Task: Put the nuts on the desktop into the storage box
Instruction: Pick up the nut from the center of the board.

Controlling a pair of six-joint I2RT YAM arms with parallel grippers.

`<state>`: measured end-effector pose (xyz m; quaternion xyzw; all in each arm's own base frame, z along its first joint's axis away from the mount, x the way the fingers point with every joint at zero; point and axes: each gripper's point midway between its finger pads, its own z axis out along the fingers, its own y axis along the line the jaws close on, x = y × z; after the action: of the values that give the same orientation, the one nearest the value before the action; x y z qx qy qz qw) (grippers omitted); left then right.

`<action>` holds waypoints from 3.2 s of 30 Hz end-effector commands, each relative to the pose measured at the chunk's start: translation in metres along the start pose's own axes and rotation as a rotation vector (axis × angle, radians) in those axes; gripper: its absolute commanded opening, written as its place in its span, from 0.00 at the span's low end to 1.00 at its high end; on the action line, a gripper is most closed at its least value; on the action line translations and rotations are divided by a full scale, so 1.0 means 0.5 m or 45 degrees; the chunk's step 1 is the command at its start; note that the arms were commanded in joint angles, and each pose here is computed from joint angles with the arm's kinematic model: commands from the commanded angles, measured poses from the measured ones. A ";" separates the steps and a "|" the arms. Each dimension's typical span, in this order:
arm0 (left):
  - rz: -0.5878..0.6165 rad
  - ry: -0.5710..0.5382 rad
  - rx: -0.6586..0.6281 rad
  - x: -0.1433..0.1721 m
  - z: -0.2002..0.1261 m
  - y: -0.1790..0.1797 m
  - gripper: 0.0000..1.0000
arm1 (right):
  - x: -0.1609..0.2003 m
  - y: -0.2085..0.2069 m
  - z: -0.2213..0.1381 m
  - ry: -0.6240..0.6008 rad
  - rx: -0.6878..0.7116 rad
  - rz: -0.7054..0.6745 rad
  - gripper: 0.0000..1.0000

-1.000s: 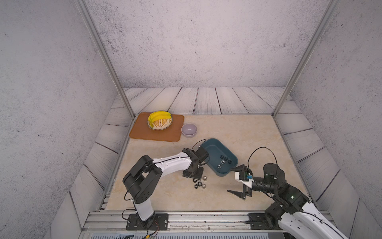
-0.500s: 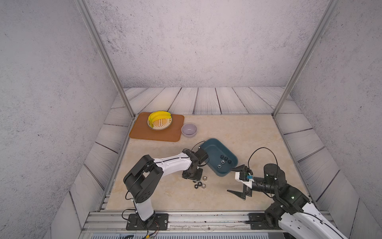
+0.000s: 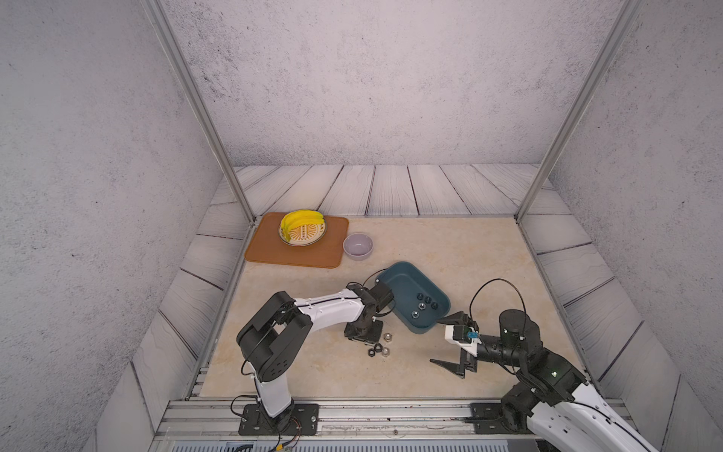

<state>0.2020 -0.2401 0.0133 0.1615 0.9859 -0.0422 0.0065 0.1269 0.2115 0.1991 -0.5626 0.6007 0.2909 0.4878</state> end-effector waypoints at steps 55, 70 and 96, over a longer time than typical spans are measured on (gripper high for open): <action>0.093 -0.525 1.591 0.030 -0.507 -0.178 0.16 | -0.225 -0.050 0.009 -0.591 -0.061 0.219 0.98; 0.205 -0.505 1.635 0.068 -0.526 -0.211 0.15 | -0.243 -0.024 0.078 -0.566 -0.182 0.100 0.81; 0.200 -0.508 1.636 0.064 -0.523 -0.213 0.15 | -0.238 -0.022 0.097 -0.555 -0.201 0.115 0.32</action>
<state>0.1407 -0.3082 0.2756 0.1827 0.7412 -0.6404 0.0852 0.1374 0.2971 0.2744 -0.4963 0.5009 0.4693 0.5315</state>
